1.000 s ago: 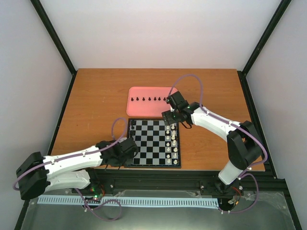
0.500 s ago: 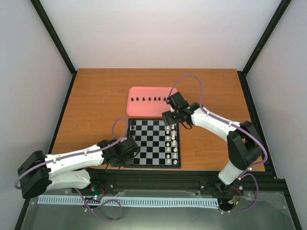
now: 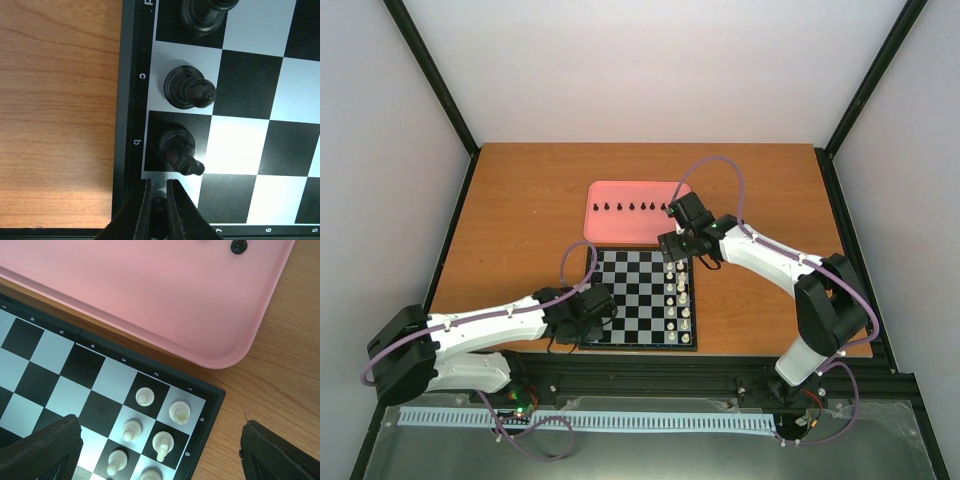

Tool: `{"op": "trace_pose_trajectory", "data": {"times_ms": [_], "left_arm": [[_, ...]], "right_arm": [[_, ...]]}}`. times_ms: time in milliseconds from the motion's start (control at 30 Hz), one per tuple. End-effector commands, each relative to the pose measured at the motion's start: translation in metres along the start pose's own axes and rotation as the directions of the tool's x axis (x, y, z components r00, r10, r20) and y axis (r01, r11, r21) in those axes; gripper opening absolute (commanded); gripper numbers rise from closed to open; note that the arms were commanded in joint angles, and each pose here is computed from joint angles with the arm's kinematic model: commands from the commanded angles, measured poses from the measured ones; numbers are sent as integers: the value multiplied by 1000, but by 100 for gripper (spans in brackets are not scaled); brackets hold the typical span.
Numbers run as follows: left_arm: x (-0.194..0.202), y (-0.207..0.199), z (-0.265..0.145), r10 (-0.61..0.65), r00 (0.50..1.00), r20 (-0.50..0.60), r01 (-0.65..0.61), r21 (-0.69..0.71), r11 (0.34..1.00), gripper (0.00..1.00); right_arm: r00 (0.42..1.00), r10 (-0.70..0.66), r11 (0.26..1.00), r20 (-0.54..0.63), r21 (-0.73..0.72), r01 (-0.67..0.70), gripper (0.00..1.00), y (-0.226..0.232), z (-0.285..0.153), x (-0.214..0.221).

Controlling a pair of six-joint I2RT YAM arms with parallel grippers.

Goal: Set up the chess pieces on the board
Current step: Place the chess piece on the chessboard.

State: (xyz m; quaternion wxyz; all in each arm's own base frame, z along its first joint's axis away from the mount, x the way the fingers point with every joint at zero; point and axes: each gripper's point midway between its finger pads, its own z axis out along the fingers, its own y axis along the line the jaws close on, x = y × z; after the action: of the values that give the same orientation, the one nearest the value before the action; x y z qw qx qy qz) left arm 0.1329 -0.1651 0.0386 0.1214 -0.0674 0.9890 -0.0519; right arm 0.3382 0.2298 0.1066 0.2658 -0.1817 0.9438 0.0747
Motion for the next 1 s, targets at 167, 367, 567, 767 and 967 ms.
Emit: {"op": "trace_pose_trajectory", "data": {"times_ms": [167,367,567,767,967], "left_arm": [[3,-5,-7,21,1000,-2,-21,38,999,3],[2,-7,-5,28,1000,-4,-28,32,999,6],[0,-10,-2,32,999,0,-32,29,999,11],[-2,-15,2,36,999,4,-36,31,999,16],[0,-12,2,39,999,-5,-39,22,999,18]], "right_arm": [[1000,6,1000,22,0,-6,99,-3,-4,-3],[1000,2,1000,22,-2,-2,99,-3,-4,-3],[1000,-6,1000,24,3,6,99,-3,-4,-4],[1000,-8,1000,20,4,8,100,-4,-4,-2],[1000,-10,1000,18,7,10,100,-4,-4,-1]]}}
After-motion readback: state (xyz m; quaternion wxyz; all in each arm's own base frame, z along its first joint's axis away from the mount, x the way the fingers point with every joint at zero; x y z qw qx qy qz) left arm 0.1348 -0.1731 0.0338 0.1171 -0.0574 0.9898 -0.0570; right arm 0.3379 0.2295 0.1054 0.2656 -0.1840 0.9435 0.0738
